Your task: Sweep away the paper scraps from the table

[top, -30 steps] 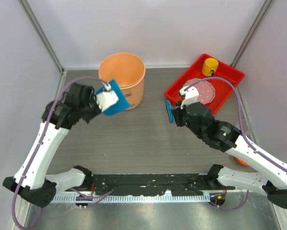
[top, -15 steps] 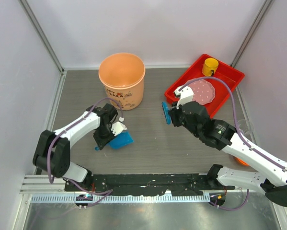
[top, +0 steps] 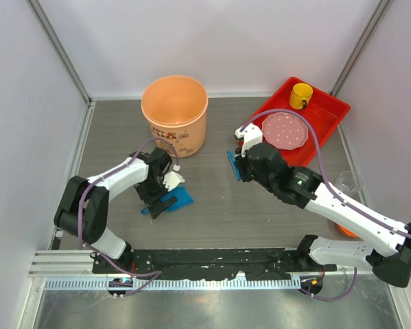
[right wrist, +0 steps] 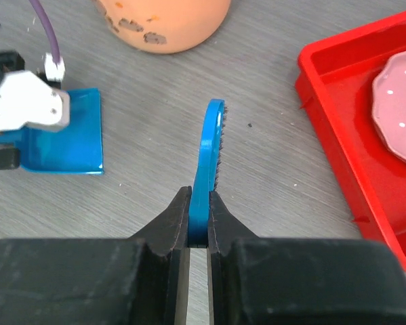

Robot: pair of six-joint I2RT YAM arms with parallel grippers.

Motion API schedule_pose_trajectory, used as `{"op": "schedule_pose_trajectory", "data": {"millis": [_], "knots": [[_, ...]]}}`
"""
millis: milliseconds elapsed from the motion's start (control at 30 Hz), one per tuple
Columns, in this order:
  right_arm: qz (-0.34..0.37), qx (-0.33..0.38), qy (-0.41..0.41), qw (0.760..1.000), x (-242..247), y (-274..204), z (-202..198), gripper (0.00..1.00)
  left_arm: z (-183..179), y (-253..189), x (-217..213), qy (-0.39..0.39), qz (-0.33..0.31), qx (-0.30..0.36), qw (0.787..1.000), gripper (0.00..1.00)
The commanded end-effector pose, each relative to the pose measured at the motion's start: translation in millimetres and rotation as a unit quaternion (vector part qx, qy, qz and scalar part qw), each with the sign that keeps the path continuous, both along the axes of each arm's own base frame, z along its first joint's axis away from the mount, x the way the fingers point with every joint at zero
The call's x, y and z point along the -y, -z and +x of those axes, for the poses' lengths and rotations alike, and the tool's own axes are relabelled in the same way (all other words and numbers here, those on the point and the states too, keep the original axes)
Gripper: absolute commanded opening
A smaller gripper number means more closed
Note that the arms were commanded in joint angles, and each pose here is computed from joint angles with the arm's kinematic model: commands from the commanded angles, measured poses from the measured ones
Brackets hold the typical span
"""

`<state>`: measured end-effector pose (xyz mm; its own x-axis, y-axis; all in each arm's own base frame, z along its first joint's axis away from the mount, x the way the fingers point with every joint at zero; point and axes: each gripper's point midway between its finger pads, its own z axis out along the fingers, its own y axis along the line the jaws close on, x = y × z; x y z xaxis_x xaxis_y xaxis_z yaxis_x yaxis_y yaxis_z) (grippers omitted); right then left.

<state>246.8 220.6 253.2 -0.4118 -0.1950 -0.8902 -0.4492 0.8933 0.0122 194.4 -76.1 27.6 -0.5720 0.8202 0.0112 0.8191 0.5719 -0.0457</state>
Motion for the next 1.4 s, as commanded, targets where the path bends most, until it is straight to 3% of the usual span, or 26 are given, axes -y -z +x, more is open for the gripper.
{"op": "schedule_pose_trajectory", "data": {"millis": [0, 67, 100, 167, 233, 300, 333, 367, 467, 600, 733, 833, 867, 933, 1167, 1367], "knots": [[-0.016, 0.02, -0.081, 0.996, -37, -10, 7, 0.01, 8, -52, 23, -0.01, -0.071, 0.043, 0.996, 1.0], [-0.038, 0.039, -0.138, 0.989, -59, 0, -7, 0.01, 4, -81, 25, -0.01, -0.097, 0.066, 0.993, 1.0], [-0.071, 0.098, -0.168, 0.978, -70, -7, -4, 0.01, 4, -91, 23, -0.022, -0.108, 0.08, 0.991, 1.0], [-0.129, 0.144, -0.231, 0.953, -95, 17, -29, 0.01, 4, -116, 18, -0.041, -0.136, 0.125, 0.982, 1.0], [-0.189, 0.205, -0.214, 0.936, -108, 26, -20, 0.01, 17, -127, 0, -0.094, -0.138, 0.175, 0.97, 1.0], [-0.208, 0.217, -0.214, 0.929, -124, 32, -20, 0.01, 29, -125, -36, -0.167, -0.098, 0.23, 0.954, 1.0], [-0.239, 0.203, -0.231, 0.921, -136, 57, -19, 0.01, 42, -125, -45, -0.19, -0.091, 0.263, 0.942, 1.0], [-0.24, 0.204, -0.24, 0.918, -146, 58, -19, 0.01, 42, -116, -65, -0.223, -0.063, 0.266, 0.935, 1.0], [-0.268, 0.207, -0.264, 0.903, -180, 82, -23, 0.01, 46, -106, -83, -0.273, -0.059, 0.273, 0.92, 1.0], [-0.307, 0.205, -0.27, 0.889, -202, 105, -28, 0.09, 56, -100, -95, -0.297, -0.063, 0.308, 0.902, 1.0], [-0.331, 0.188, -0.293, 0.877, -216, 134, -43, 0.15, 58, -89, -97, -0.31, -0.071, 0.302, 0.898, 1.0], [-0.364, 0.155, -0.305, 0.866, -217, 155, -54, 0.31, 58, -83, -97, -0.315, -0.071, 0.293, 0.9, 1.0], [-0.376, 0.139, -0.311, 0.862, -217, 153, -57, 0.45, 59, -82, -97, -0.315, -0.07, 0.292, 0.9, 1.0], [-0.368, 0.121, -0.314, 0.867, -220, 150, -66, 0.93, 61, -82, -97, -0.313, -0.072, 0.298, 0.899, 1.0], [-0.244, 0.122, -0.436, 0.858, -240, 81, -136, 0.93, 71, -84, -88, -0.295, -0.103, 0.312, 0.897, 1.0], [-0.158, 0.047, -0.586, 0.794, -226, 41, -207, 0.93, 73, -90, -81, -0.272, -0.126, 0.321, 0.898, 1.0]]}}
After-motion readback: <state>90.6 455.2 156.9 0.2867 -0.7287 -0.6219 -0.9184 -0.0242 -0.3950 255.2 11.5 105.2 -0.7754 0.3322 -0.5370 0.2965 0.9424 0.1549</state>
